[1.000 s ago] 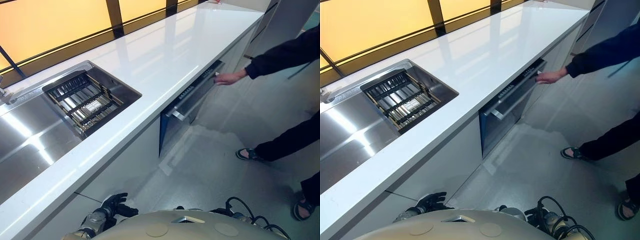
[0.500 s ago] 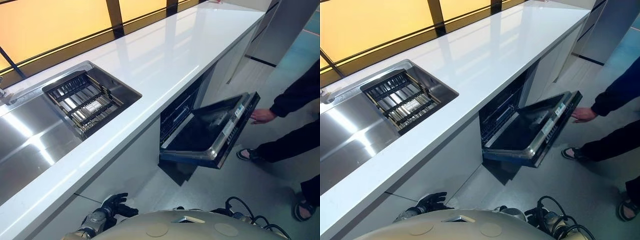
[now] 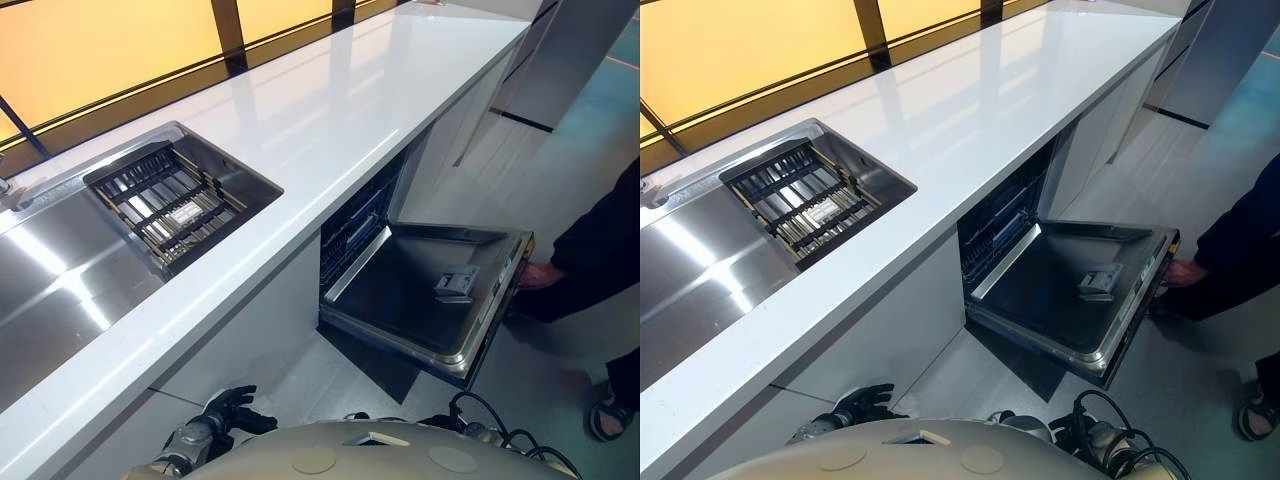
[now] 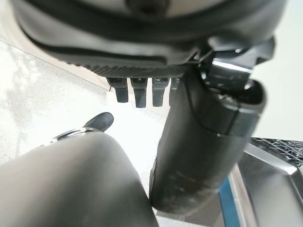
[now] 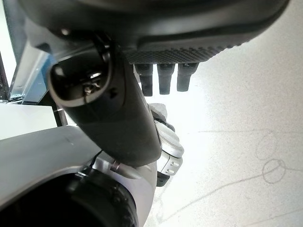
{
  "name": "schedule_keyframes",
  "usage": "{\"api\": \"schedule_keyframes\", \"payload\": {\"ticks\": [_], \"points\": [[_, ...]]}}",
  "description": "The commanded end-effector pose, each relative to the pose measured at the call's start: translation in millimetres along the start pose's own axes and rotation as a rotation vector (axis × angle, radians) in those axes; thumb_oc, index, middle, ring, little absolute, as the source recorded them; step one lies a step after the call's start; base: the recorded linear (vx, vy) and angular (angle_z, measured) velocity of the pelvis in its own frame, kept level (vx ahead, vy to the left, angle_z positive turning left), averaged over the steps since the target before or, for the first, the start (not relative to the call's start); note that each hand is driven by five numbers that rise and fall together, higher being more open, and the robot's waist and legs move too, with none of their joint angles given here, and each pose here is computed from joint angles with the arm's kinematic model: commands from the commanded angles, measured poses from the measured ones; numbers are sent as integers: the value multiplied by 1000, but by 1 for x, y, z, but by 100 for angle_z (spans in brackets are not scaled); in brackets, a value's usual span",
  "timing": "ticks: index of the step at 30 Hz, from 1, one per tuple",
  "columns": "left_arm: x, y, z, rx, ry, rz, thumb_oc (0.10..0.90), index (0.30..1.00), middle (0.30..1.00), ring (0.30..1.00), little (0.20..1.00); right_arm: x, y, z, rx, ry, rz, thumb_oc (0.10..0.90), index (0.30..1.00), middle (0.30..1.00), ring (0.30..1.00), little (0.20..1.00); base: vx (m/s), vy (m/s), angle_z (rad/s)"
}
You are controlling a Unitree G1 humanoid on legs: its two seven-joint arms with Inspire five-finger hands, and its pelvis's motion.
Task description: Pick up plates and place into dishwasher.
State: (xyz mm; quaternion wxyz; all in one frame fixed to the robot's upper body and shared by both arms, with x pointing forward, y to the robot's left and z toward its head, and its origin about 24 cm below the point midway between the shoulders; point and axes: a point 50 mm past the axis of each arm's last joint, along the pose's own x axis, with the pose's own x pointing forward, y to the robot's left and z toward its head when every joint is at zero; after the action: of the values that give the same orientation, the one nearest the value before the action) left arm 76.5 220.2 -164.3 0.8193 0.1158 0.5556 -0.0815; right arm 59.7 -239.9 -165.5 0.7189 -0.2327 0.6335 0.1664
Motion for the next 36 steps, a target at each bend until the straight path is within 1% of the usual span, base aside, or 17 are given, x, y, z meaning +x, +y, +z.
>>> {"api": "schedule_keyframes", "payload": {"ticks": [1,6,9,11,13,16,20,23,24,26,27,29,30,31,33,34,36], "points": [[5,10,29,74,-71,0,800,900,900,900,900,1,-9,42,-74,-82,-8,800,900,900,900,900,0,0,0],[5,8,30,75,-66,-6,800,900,900,900,900,0,-16,48,-74,-136,-121,800,900,900,900,900,0,0,0],[5,8,29,74,-62,-4,800,900,900,900,900,-5,-25,67,-53,-274,-203,800,900,900,900,900,0,0,0],[5,8,28,71,-62,-2,800,900,900,900,900,-11,-30,88,-51,-415,-249,800,900,900,900,900,0,0,0],[5,8,28,65,-66,4,800,900,900,900,900,-17,-32,102,-84,-502,-281,800,900,900,900,900,0,0,0],[4,10,29,64,-72,6,800,900,900,900,900,-21,-31,110,-161,-574,-300,800,900,900,900,900,0,0,0],[4,11,30,65,-81,10,800,900,900,900,900,-25,-26,116,-330,-631,-318,800,900,900,900,900,0,0,0],[4,13,32,72,-82,12,800,900,900,900,900,-23,-27,115,-366,-601,-338,800,900,900,900,900,0,0,0],[4,13,33,69,-83,15,800,900,900,900,900,-20,-30,108,-343,-537,-383,800,900,900,900,900,0,0,0],[5,13,34,61,-84,18,800,900,900,900,900,-16,-36,98,-246,-442,-413,800,900,900,900,900,0,0,0],[5,13,34,53,-82,20,800,900,900,900,900,-13,-39,86,-60,-366,-412,800,900,900,900,900,0,0,0],[5,11,32,43,-78,22,800,900,900,900,900,-10,-40,73,287,-312,-369,800,900,900,900,900,0,0,0],[5,9,29,32,-72,24,800,900,900,900,900,-8,-37,68,494,-313,-320,800,900,900,900,900,0,0,0],[5,8,26,21,-66,26,800,900,900,900,900,-7,-34,66,613,-335,-269,800,900,900,900,900,16,22,-4],[4,7,20,-4,-56,31,800,900,900,900,900,-5,-29,62,788,-347,-228,800,900,900,900,900,37,30,-9],[3,6,18,-22,-51,35,800,900,900,900,900,-4,-25,58,833,-340,-220,800,900,900,900,900,42,32,-15],[3,6,14,-53,-45,40,800,900,900,900,900,-3,-21,51,832,-302,-243,800,900,900,900,900,31,24,-18]]}}
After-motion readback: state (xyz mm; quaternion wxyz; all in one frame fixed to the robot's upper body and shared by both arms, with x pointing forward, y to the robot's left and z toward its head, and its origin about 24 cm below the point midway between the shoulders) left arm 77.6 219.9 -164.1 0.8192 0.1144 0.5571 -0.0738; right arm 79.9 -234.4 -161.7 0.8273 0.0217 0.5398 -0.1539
